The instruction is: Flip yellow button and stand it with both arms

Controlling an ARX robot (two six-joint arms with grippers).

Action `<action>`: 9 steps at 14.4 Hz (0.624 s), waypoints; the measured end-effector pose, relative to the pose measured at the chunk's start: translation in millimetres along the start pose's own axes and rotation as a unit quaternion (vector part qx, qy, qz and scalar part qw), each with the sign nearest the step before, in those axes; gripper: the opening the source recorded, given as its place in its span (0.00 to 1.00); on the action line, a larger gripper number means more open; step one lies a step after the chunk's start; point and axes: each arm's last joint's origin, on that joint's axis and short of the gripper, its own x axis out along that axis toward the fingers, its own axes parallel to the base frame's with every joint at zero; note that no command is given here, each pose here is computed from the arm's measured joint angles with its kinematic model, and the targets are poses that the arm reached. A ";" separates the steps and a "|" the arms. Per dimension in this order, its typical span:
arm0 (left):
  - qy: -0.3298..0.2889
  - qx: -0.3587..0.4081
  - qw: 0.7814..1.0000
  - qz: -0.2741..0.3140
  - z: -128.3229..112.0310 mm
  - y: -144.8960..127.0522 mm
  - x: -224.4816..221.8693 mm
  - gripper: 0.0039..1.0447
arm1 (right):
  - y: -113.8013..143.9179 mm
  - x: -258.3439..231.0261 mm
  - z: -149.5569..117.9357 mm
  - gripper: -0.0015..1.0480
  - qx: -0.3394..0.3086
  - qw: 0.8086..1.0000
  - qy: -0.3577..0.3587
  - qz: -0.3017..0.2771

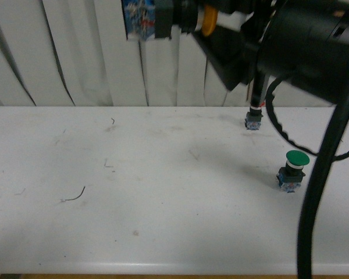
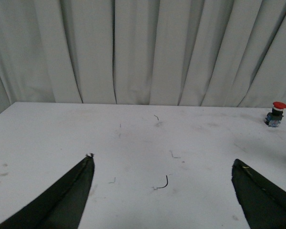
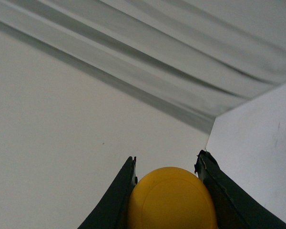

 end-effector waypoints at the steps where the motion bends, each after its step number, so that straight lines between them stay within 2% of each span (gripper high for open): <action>1: 0.000 0.001 1.000 0.000 0.0 0.0 0.0 0.94 | 14.2 -3.6 13.6 0.34 -0.107 0.993 -0.040 -0.029; 2: 0.000 0.001 1.000 0.000 0.0 0.0 0.0 0.94 | 9.3 -6.7 19.8 0.34 -0.173 0.980 -0.057 -0.074; 3: 0.000 0.001 1.000 0.000 0.0 0.0 0.0 0.94 | -6.8 -14.5 30.3 0.34 -0.271 0.948 -0.077 -0.150; 4: 0.000 0.001 1.000 0.000 0.0 0.0 0.0 0.94 | -13.2 -20.7 39.4 0.34 -0.349 0.912 -0.089 -0.198; 5: 0.000 0.001 1.000 0.000 0.0 0.0 0.0 0.94 | -17.5 -27.5 49.9 0.34 -0.431 0.861 -0.099 -0.250; 6: 0.000 0.001 1.000 0.000 0.0 0.0 0.0 0.94 | -20.2 -30.5 53.3 0.34 -0.467 0.836 -0.094 -0.274; 7: 0.000 0.001 1.000 0.000 0.0 0.0 0.0 0.94 | -22.6 -33.5 58.1 0.34 -0.511 0.799 -0.087 -0.304; 9: 0.000 0.001 1.000 0.000 0.0 0.0 0.0 0.94 | -27.8 -35.7 76.1 0.34 -0.525 0.779 -0.094 -0.330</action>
